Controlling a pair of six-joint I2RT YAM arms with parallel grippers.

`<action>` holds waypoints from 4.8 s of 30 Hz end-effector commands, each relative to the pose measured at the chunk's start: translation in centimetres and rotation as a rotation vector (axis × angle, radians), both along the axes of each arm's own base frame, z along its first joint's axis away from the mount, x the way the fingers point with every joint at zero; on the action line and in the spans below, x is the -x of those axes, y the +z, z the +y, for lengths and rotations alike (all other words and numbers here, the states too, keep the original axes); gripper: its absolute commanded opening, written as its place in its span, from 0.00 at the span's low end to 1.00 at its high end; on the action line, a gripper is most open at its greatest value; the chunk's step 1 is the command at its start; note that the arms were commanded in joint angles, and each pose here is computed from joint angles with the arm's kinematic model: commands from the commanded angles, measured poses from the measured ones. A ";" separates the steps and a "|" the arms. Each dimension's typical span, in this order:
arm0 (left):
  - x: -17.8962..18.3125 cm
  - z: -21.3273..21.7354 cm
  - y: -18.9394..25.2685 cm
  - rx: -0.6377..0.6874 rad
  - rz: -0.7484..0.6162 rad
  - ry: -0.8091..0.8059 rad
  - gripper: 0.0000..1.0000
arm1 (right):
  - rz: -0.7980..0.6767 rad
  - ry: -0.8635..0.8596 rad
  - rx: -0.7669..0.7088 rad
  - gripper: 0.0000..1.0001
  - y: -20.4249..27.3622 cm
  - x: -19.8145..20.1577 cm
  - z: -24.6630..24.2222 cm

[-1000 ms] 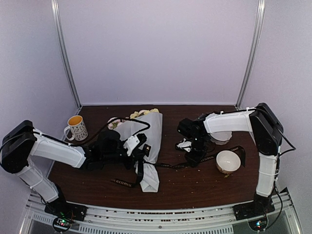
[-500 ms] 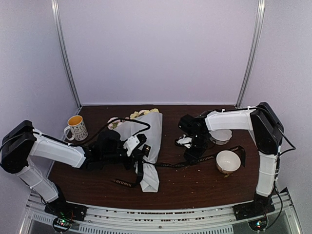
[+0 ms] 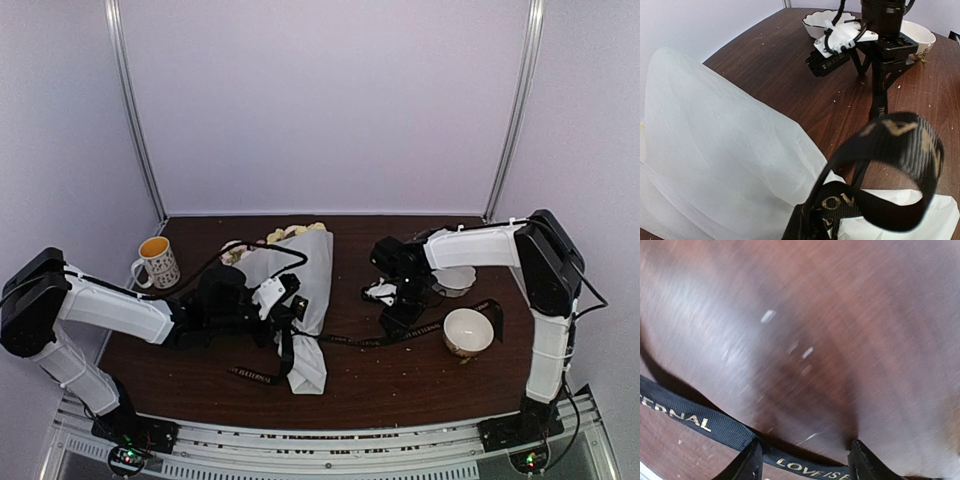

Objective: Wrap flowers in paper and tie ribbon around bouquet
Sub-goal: Pick up the right side of the half-tied ribbon from the center of the board, then place the right side of the half-tied ribbon at the center of the board.

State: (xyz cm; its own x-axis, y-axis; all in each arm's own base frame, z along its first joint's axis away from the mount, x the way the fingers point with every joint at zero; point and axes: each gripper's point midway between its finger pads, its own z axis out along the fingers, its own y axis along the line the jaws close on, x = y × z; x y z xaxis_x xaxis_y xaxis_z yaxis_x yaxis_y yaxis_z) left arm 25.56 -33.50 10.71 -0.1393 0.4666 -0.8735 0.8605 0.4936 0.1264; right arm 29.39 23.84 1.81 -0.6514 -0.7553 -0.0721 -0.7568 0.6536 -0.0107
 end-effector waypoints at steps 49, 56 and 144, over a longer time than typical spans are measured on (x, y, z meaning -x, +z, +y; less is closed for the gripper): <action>-0.1 0.8 1.8 0.015 -0.084 0.023 0.00 | 0.020 0.142 -0.685 0.00 11.7 4.4 17.9; 0.3 0.6 1.3 0.001 -0.082 0.011 0.00 | 0.017 0.032 -0.809 0.03 15.1 1.1 22.1; 2.0 -0.7 2.2 -0.002 -0.140 -0.036 0.00 | -0.384 0.050 -1.042 0.26 33.6 -0.7 29.0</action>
State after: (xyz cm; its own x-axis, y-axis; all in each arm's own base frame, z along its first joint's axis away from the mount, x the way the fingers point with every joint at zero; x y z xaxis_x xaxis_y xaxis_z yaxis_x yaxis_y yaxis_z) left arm 23.63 -33.54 10.87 -0.0598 0.5152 -0.8550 0.8576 0.4648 0.2201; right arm 28.35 53.50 34.00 -0.4135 -0.2966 -0.8609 -0.8791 0.3763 0.2925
